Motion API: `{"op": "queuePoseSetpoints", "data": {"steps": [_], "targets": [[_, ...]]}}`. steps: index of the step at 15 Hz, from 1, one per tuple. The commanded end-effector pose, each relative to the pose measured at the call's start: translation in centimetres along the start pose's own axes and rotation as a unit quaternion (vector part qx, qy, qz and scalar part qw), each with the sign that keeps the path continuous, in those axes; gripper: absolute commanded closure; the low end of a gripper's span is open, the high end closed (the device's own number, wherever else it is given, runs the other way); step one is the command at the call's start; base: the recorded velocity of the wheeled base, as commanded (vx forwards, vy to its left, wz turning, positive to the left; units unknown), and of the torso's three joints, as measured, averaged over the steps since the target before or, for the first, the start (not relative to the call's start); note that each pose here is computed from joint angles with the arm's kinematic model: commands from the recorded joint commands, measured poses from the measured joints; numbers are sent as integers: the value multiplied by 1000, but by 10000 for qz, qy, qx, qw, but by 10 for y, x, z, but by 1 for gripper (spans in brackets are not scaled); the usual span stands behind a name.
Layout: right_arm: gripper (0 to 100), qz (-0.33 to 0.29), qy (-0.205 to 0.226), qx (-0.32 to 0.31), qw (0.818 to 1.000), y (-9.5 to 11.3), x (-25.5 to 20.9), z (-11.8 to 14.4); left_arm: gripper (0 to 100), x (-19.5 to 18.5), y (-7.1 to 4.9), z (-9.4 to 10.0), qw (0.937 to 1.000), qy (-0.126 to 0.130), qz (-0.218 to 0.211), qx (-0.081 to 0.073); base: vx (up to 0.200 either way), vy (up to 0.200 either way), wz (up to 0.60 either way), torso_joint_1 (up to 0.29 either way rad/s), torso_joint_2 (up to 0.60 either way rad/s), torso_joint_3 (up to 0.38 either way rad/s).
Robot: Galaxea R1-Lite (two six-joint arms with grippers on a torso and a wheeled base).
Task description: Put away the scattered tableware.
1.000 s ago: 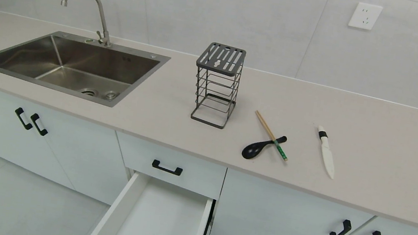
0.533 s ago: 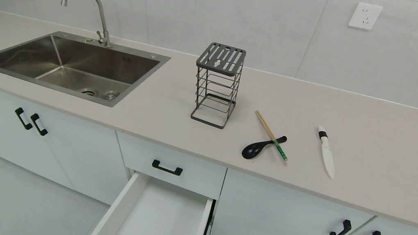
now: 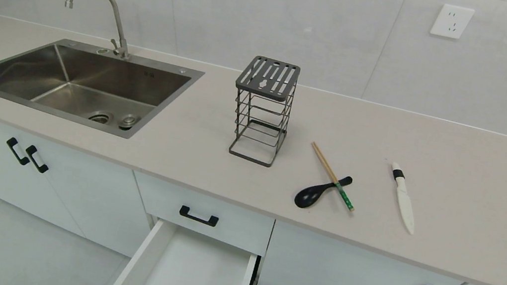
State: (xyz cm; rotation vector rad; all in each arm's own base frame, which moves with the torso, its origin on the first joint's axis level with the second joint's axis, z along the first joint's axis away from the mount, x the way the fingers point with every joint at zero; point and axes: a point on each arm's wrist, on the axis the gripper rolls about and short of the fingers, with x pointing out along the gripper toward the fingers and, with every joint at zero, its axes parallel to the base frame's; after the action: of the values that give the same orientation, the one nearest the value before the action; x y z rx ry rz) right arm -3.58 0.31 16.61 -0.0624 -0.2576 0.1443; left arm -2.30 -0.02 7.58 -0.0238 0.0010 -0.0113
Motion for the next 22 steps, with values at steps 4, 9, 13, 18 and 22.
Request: {"op": "queuePoseSetpoints", "data": {"steps": [4,9,13,18,22], "targets": [[0,1006,1839,397,9770,-7,88,7,0,0,0,0,10000,11,-5,4,0,0,0,0,0,0],[0,1244,2682,361,9546,-6,120,-12,0,0,0,0,10000,11,-5,-27,0,0,0,0,0,0],[0,1437,3095,309,9395,-3,134,-25,0,0,0,0,10000,11,-5,-50,0,0,0,0,0,0],[0,1639,3508,257,9216,1,151,-38,0,0,0,0,10000,11,-5,-50,0,0,0,0,0,0],[0,2029,3452,107,9163,12,174,-31,0,0,0,0,10000,11,-5,-57,0,0,0,0,0,0]]}}
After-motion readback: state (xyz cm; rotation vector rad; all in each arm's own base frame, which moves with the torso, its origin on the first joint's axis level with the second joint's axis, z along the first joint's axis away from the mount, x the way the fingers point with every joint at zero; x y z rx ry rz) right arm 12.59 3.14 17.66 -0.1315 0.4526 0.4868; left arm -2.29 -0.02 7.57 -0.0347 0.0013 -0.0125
